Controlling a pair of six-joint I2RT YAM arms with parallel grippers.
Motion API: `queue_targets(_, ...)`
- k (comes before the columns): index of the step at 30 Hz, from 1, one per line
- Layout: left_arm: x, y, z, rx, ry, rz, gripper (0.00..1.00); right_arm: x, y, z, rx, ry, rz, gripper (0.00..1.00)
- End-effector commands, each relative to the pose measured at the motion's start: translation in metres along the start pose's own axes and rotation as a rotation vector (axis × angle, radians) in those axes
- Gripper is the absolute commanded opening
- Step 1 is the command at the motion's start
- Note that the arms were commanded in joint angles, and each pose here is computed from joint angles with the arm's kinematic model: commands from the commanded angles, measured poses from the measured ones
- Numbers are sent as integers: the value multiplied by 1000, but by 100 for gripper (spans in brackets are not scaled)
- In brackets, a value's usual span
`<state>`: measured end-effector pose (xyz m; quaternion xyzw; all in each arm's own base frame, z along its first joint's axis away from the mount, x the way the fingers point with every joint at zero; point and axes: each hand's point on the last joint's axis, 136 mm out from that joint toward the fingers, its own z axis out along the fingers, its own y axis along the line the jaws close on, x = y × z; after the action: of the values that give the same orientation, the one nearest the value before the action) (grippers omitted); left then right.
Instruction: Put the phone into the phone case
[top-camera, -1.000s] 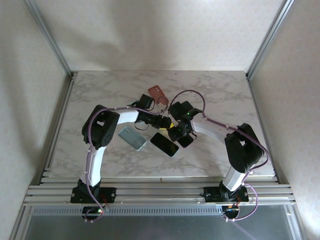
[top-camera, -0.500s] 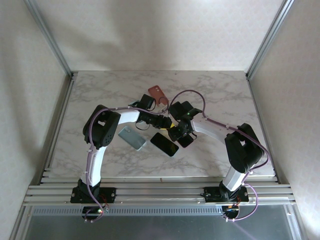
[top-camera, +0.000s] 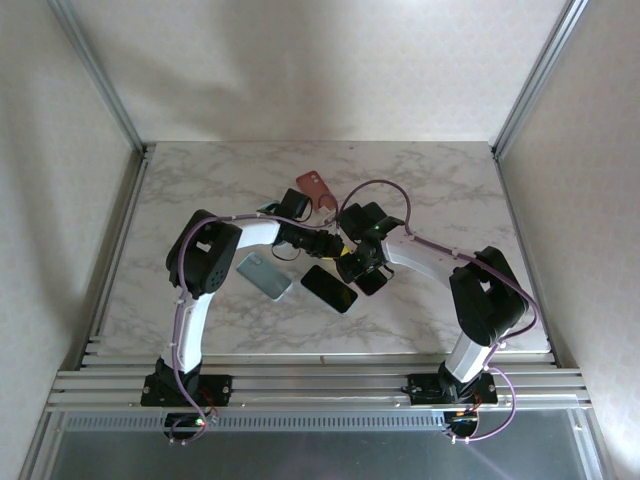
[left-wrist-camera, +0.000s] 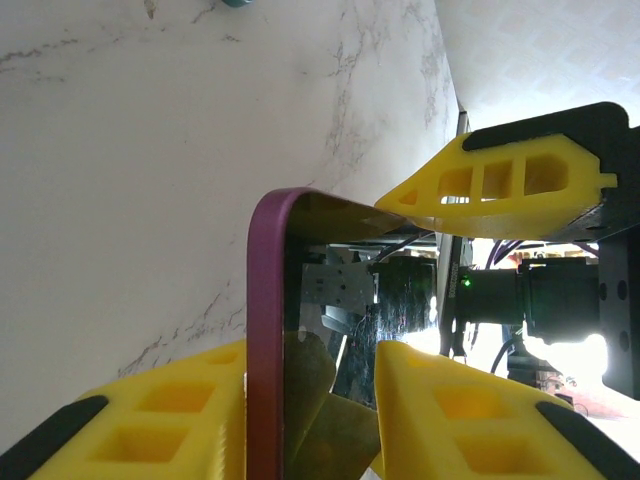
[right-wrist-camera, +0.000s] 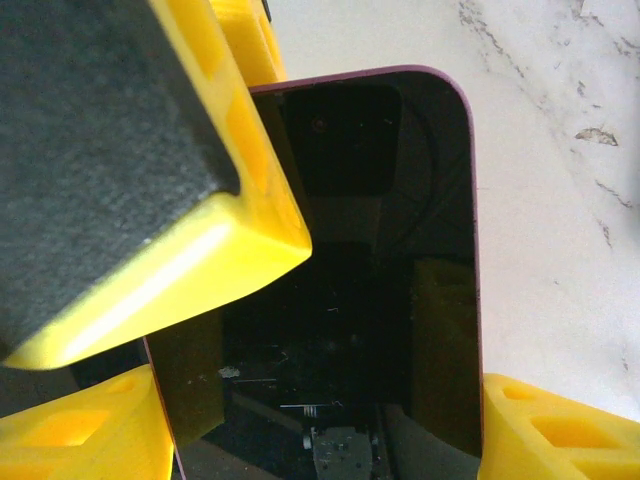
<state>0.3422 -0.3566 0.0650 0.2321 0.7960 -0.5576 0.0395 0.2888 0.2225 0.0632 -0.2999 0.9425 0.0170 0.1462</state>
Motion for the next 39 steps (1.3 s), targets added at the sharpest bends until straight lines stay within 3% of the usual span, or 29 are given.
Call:
queue_targets(1,1,-5,6,35,23,18,31,-7,0,-16,13,-37,-8,68)
queue_targets(13,2,-7,7,43,28,21,21,-8,0,-16,10,-37,-7,68)
queue_targets(20,-1,-9,6,39,19,35,0,-7,0,-16,12,-35,-7,67)
queue_targets(26,-8,-15,3,29,-10,58,0,-6,-1,-18,16,-39,-3,68)
queue_targets(39,-41,-44,-17,-7,-167,111,0,0,-15,-64,-69,-182,182,88)
